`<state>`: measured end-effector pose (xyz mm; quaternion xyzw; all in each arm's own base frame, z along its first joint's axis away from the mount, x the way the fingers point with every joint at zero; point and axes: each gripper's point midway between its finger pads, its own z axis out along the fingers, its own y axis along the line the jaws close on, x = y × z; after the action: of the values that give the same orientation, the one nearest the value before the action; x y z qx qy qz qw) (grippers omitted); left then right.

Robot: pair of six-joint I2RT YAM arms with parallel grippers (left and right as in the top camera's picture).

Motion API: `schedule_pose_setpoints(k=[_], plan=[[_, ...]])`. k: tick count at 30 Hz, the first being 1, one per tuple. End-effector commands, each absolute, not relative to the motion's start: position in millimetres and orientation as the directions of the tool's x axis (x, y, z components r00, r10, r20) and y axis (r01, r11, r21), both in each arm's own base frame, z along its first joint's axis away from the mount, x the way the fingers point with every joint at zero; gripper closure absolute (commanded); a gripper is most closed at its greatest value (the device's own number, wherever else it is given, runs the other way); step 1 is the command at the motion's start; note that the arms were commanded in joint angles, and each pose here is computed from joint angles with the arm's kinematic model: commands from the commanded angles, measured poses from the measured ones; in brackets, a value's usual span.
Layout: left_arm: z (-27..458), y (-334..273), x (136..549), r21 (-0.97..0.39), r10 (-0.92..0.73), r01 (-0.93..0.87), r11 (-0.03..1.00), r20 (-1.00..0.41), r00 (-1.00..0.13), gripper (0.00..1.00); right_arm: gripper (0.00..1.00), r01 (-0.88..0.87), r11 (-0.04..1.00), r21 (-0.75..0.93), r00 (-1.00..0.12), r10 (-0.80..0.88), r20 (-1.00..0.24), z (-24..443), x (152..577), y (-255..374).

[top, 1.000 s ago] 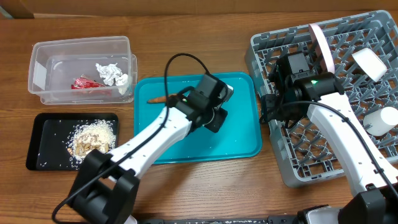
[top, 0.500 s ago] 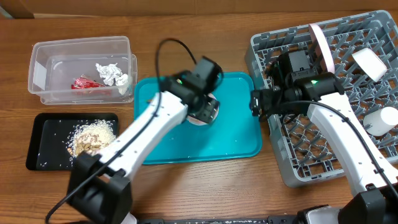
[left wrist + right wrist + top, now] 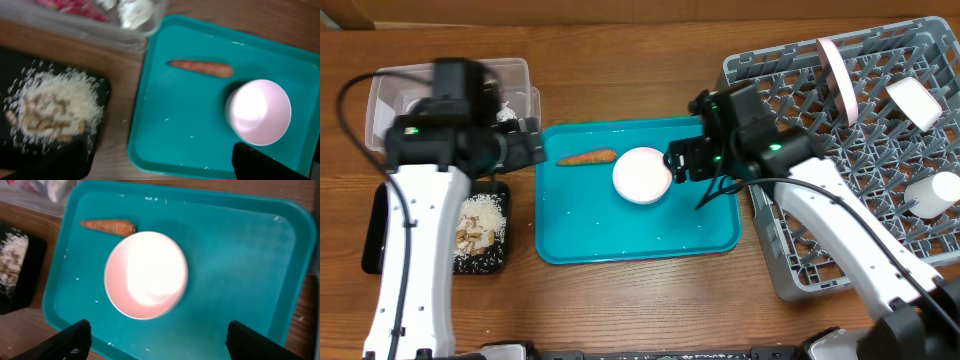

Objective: Sort waste into correct bins and load items into the dishwasher
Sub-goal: 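Grasp the pink bowl rim on the teal tray with the right gripper and lift, then carry the pink bowl into the back of the dish rack with right gripper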

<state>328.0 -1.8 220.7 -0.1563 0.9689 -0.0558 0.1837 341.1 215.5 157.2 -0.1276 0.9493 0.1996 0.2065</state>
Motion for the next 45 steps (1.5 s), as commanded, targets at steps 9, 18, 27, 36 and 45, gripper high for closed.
schedule_pose_setpoints(k=[9, 18, 27, 36, 45], plan=[[217, 19, 321, -0.223, -0.418, -0.364, 0.904, -0.293, -0.860, 0.05, 0.28, -0.159, 0.930, 0.331, -0.977, -0.099, -0.189, 54, 346, 227], [217, 20, 322, -0.223, -0.418, -0.364, 0.904, -0.295, -0.859, 0.05, 0.96, -0.144, 0.935, 0.324, -0.983, -0.098, -0.152, 38, 346, 226], [217, 20, 322, -0.223, -0.418, -0.364, 0.904, -0.295, -0.859, 0.05, 0.96, -0.021, 0.996, 0.089, -0.912, 0.018, -0.409, 153, 380, 144], [218, 20, 324, -0.226, -0.418, -0.362, 0.904, -0.303, -0.856, 0.05, 0.96, 0.513, 0.801, -0.308, -0.607, 0.085, -0.790, 287, 374, -17], [218, 20, 324, -0.226, -0.418, -0.361, 0.905, -0.304, -0.856, 0.05, 0.96, 0.724, 0.497, -0.478, -0.597, 0.104, -0.796, 261, 352, -96]])
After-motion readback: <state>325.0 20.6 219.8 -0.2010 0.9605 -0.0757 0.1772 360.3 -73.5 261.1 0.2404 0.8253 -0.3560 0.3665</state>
